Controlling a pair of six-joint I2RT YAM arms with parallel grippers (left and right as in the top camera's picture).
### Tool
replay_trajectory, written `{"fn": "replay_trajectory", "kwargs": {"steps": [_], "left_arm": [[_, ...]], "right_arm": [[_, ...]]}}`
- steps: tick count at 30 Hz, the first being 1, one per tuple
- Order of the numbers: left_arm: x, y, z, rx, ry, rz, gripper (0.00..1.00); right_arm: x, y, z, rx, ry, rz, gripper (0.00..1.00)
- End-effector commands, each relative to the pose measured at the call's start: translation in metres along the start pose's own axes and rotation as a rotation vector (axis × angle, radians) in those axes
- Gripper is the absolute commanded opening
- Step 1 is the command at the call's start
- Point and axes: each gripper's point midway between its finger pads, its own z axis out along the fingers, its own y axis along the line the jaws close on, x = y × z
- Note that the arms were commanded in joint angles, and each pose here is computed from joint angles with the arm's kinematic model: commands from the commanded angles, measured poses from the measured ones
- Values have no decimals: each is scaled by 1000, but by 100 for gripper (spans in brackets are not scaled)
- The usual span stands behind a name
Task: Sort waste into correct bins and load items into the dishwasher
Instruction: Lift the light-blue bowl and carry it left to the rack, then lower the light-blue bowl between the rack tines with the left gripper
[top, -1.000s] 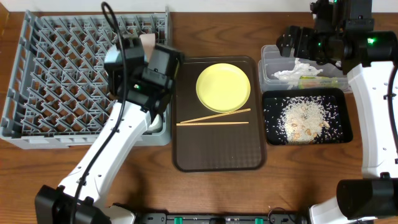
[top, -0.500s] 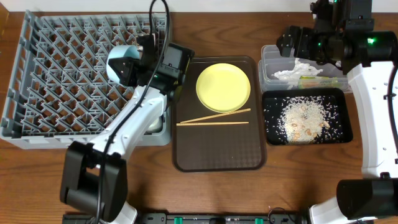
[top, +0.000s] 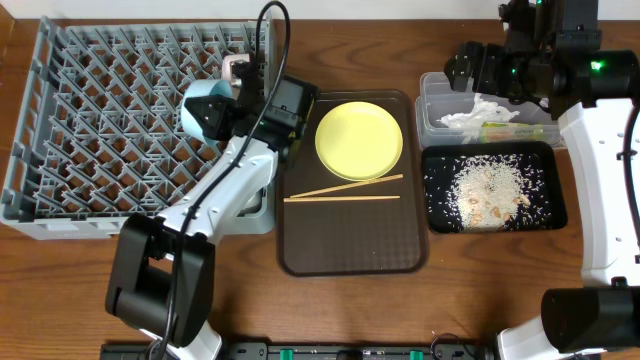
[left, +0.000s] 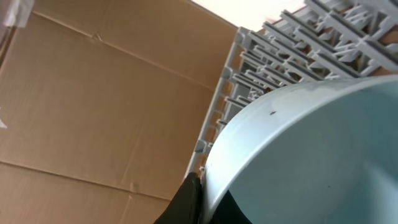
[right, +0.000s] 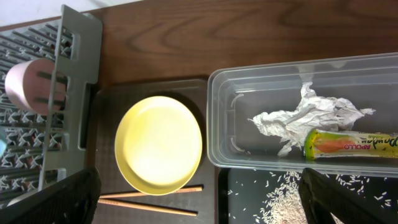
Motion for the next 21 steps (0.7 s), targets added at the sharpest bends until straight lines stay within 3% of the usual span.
{"fn": "replay_trajectory", "kwargs": {"steps": [1, 21], "left_arm": [[4, -12, 1, 34, 4, 18, 7], [34, -29, 3, 34, 22, 46, 7]], "right_arm": [[1, 1, 3, 1, 8, 3, 99], [1, 1, 3, 1, 8, 3, 99]]}}
